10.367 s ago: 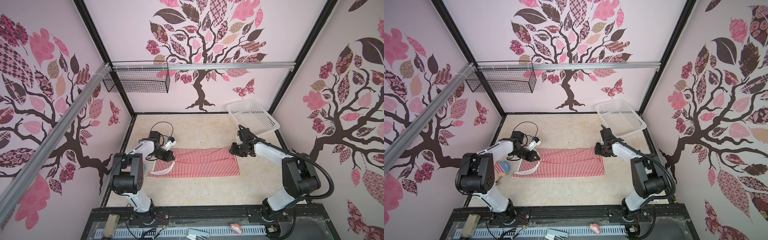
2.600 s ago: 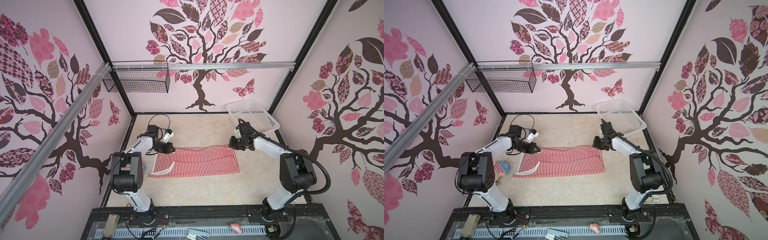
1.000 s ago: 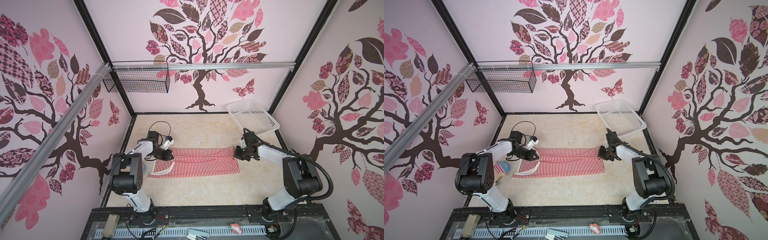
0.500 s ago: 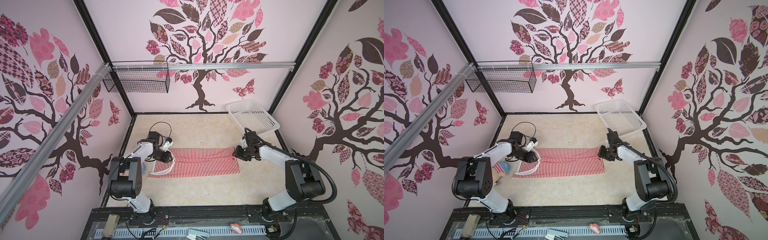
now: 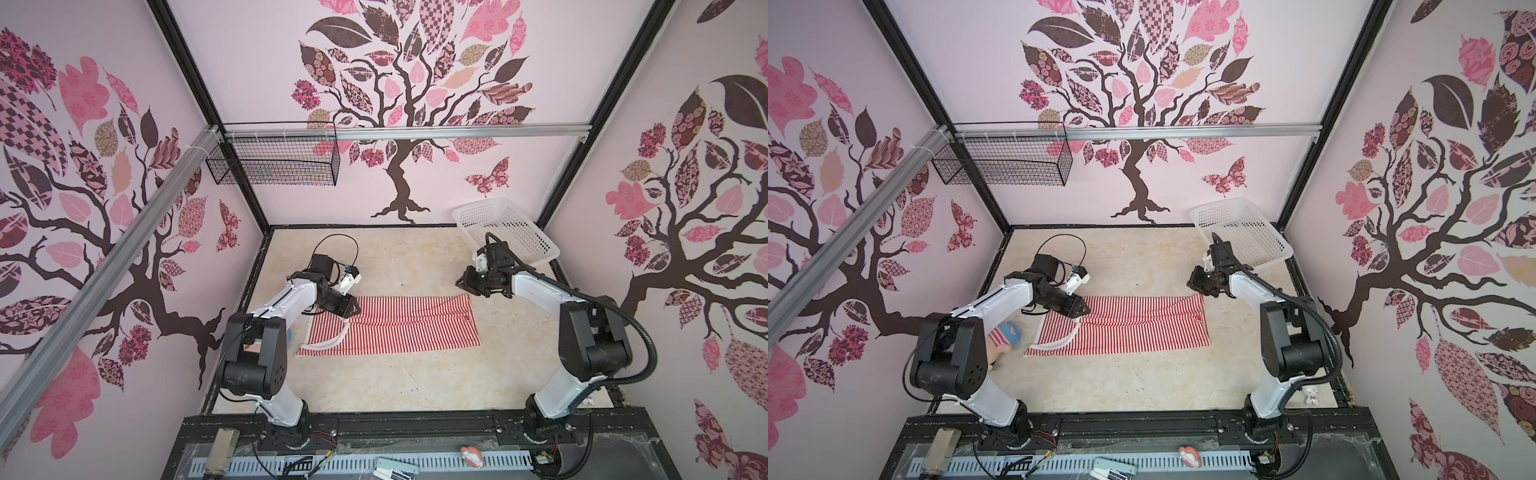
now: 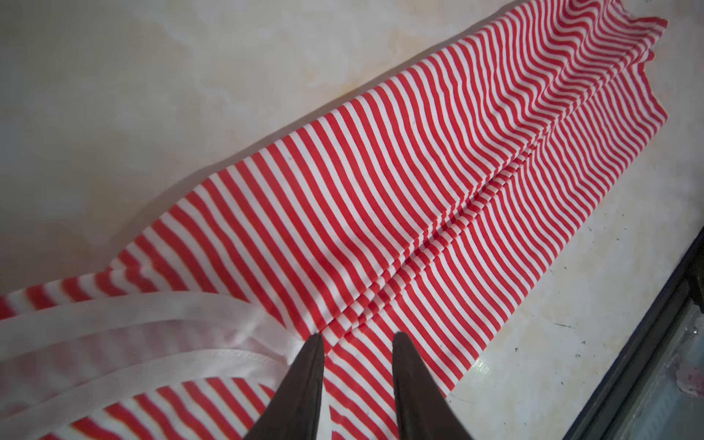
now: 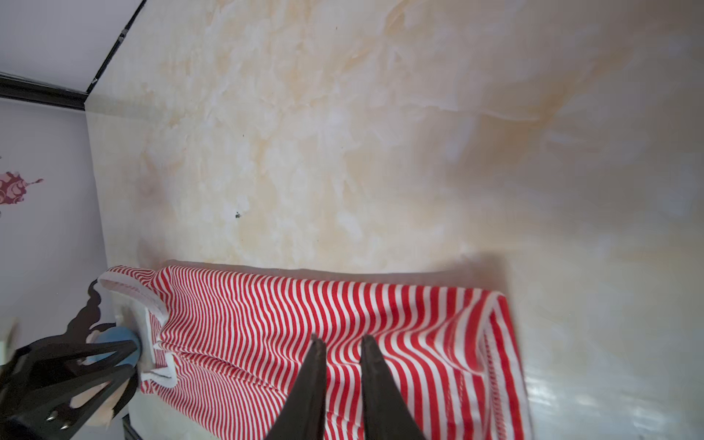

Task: Fold and stack tank tops
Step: Smooth out the tank top at the center of the table.

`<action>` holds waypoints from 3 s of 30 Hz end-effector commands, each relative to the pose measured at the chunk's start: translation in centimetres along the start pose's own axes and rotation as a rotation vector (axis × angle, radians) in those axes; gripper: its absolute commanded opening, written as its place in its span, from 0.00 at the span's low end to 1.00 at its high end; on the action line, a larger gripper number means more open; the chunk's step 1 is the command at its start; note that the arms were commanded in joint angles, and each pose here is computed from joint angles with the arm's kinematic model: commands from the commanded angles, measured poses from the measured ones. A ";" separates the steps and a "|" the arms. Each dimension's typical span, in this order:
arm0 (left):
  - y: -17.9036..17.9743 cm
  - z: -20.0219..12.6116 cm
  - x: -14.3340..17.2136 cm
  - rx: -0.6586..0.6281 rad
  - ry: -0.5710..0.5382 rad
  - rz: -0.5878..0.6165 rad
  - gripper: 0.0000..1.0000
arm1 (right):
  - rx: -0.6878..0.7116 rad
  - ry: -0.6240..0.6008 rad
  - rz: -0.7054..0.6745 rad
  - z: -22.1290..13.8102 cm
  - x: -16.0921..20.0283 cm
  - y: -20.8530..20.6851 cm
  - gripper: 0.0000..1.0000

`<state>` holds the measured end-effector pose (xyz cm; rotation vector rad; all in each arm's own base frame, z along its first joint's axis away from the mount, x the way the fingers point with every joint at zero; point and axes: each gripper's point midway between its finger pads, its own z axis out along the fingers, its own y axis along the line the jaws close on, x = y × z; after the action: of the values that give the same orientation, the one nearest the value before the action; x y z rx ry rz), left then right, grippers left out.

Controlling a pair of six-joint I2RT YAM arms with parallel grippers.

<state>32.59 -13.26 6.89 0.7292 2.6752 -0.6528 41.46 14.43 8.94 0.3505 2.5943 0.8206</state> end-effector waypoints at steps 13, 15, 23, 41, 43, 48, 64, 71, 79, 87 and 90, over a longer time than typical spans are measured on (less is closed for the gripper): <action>0.7 2.8 2.7 0.029 0.087 -0.031 0.34 | 0.099 0.125 0.038 2.5 5.2 -4.7 0.19; 0.6 2.8 3.1 0.031 0.093 -0.033 0.34 | 0.119 0.131 0.042 2.8 5.6 -5.4 0.19; 0.3 1.1 3.0 -0.002 0.065 -0.005 0.35 | 0.072 0.095 0.013 1.5 4.6 -3.6 0.30; 10.9 -6.1 -1.7 -0.423 -0.088 -0.132 0.66 | -0.052 0.101 -0.089 -0.9 6.9 3.1 0.60; 12.0 -6.5 -1.7 -0.488 -0.092 -0.139 0.66 | -0.057 0.116 -0.086 -0.6 7.5 3.0 0.61; 13.8 -8.3 -1.7 -0.639 -0.125 -0.114 0.66 | -0.053 0.134 -0.082 -0.1 8.2 2.4 0.61; 15.8 -7.3 0.2 -0.725 -0.036 -0.045 0.49 | -0.032 0.151 -0.076 0.5 8.9 1.4 0.63; 16.5 -6.1 1.1 -0.735 -0.010 -0.038 0.42 | -0.030 0.154 -0.071 0.6 9.0 1.3 0.63; 16.3 -5.9 1.7 -0.733 -0.015 -0.042 0.22 | -0.019 0.152 -0.072 0.5 9.3 0.9 0.63; 16.1 -7.1 2.2 -0.788 -0.046 -0.044 0.17 | 0.004 0.170 -0.060 0.8 10.3 -0.3 0.62; 16.1 -7.0 2.6 -0.797 -0.048 -0.050 0.15 | 0.023 0.181 -0.054 0.9 11.0 -1.0 0.62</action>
<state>37.91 3.17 5.77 0.4436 2.6088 0.3600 32.52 18.30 4.81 0.2095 2.7530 0.8687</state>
